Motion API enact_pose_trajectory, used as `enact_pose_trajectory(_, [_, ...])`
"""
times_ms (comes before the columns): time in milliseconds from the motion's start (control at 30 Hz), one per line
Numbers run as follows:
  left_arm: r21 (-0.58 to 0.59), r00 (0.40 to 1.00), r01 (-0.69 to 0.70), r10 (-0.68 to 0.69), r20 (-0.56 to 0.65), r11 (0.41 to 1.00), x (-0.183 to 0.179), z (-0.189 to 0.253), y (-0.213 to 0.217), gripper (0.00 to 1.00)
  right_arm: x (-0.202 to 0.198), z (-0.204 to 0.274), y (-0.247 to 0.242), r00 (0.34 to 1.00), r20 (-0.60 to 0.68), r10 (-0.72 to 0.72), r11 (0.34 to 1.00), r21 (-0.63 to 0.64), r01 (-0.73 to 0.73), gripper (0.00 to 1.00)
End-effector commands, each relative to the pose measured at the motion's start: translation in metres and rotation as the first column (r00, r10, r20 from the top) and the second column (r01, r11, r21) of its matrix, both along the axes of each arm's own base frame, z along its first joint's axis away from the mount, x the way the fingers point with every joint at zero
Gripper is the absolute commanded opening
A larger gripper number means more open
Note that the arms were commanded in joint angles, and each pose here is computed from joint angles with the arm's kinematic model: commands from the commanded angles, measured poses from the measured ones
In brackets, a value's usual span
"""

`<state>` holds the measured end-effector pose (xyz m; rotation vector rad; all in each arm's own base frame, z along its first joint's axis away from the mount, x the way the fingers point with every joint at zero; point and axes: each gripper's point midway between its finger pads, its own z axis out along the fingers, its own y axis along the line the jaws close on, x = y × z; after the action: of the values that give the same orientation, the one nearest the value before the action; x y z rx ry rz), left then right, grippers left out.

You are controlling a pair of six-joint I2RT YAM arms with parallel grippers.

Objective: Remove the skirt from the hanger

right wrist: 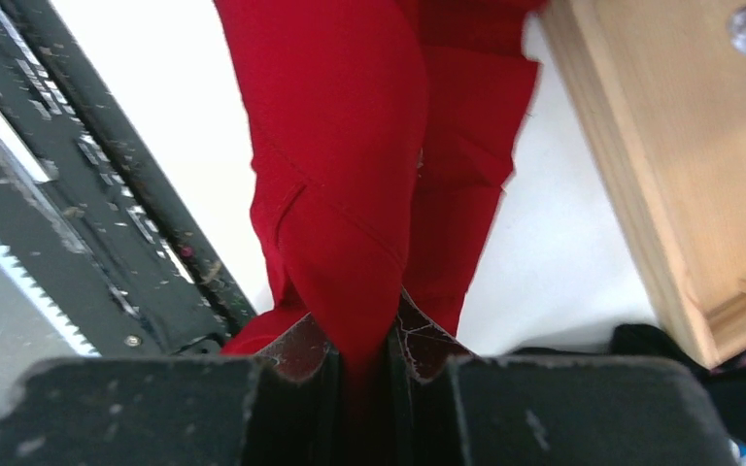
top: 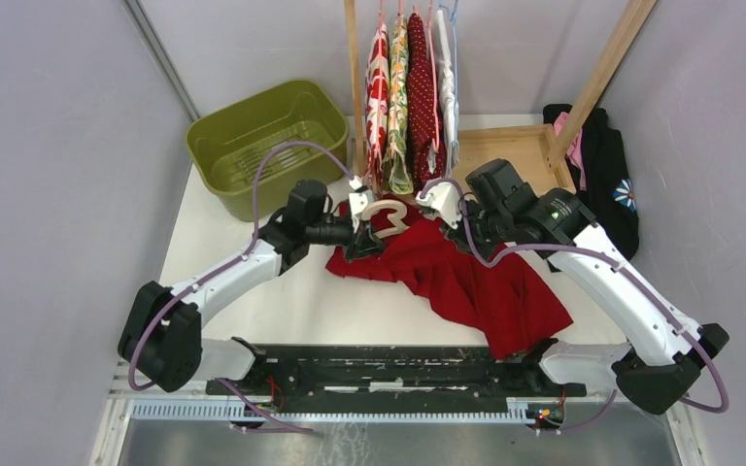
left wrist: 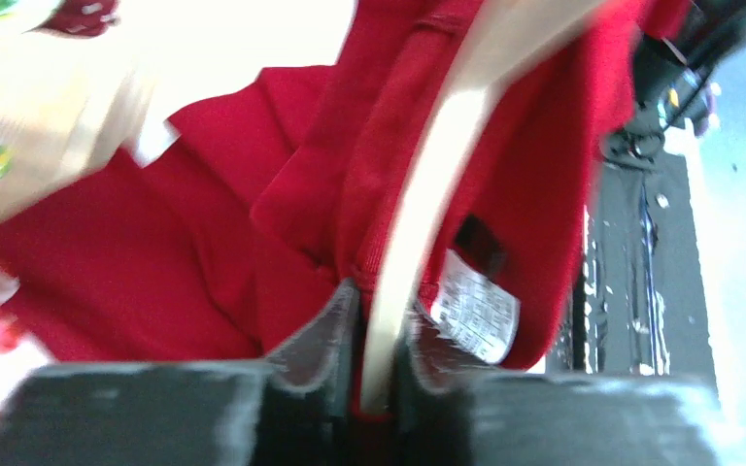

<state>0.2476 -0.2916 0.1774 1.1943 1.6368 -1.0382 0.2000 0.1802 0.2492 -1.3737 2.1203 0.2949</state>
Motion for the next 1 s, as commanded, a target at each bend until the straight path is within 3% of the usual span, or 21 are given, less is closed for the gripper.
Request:
enact_pose_trajectory(0, [0.065, 0.997, -0.071, 0.072, -0.012, 0.995, 0.008, 0.002, 0.005, 0.04, 0.029, 0.065, 0.035, 0.977, 0.212, 0.000, 0.975, 0.217, -0.047, 0.01])
enact_pose_trajectory(167, [0.190, 0.990, -0.139, 0.132, 0.049, 0.972, 0.022, 0.004, 0.023, 0.03, 0.030, 0.052, 0.033, 0.981, 0.196, -0.001, 0.982, 0.187, -0.037, 0.01])
enact_pose_trajectory(300, [0.315, 0.967, -0.254, 0.230, 0.112, 0.914, 0.043, 0.017, 0.045, 0.03, 0.033, 0.032, 0.031, 0.984, 0.176, -0.013, 0.988, 0.152, -0.014, 0.01])
enact_pose_trajectory(467, [0.301, 0.935, -0.342, 0.289, 0.206, 0.890, 0.059, 0.035, 0.053, 0.03, 0.048, 0.020, 0.026, 0.980, 0.194, -0.051, 0.995, 0.097, 0.032, 0.05])
enact_pose_trajectory(767, [0.249, 0.905, -0.396, 0.329, 0.271, 0.884, 0.065, 0.047, 0.058, 0.03, 0.063, 0.042, 0.029, 0.963, 0.263, -0.055, 0.995, 0.096, 0.031, 0.52])
enact_pose_trajectory(967, [0.253, 0.920, -0.359, 0.295, 0.259, 0.898, 0.057, 0.041, 0.056, 0.03, 0.058, 0.071, 0.031, 0.951, 0.309, -0.026, 0.991, 0.132, -0.016, 0.58])
